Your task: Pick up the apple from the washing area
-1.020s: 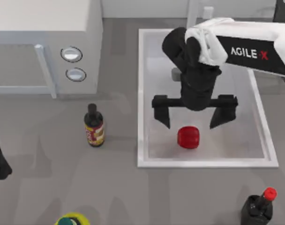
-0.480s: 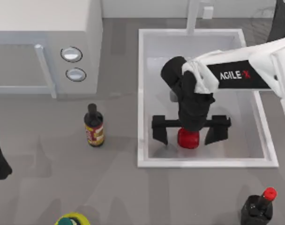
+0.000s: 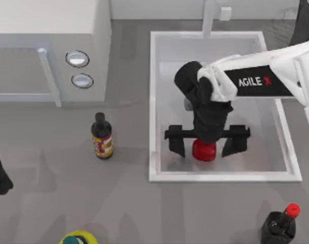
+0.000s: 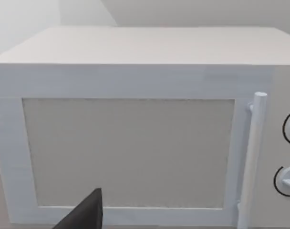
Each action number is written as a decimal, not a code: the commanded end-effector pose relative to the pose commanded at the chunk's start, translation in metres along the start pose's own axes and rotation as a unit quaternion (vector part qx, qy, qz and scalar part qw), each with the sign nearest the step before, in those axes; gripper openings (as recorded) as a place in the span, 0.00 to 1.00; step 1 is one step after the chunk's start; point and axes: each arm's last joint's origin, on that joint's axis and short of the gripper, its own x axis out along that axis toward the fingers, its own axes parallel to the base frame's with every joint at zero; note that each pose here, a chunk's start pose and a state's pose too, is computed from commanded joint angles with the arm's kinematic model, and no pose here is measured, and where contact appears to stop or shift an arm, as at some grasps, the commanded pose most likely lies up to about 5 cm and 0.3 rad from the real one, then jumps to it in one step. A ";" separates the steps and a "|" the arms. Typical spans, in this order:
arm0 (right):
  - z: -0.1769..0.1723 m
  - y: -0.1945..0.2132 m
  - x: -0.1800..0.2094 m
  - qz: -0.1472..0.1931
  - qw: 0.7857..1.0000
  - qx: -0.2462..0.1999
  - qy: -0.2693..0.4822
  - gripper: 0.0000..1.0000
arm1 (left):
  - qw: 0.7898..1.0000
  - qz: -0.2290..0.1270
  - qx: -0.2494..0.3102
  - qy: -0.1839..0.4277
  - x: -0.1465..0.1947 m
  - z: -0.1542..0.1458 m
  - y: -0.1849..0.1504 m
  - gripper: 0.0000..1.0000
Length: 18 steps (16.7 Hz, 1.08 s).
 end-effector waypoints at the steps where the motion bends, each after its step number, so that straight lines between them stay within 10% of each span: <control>1: 0.000 0.000 0.000 0.000 1.000 0.000 0.000 0.47 | 1.000 0.000 0.000 0.000 0.000 0.000 0.000 1.00; 7: 0.000 0.000 0.000 0.000 1.000 0.000 0.000 0.02 | 1.000 0.000 0.000 0.000 0.000 0.000 0.000 1.00; 18: 0.006 0.002 -0.031 0.000 1.000 -0.004 -0.023 0.00 | 1.000 0.000 0.000 0.000 0.000 0.000 0.000 1.00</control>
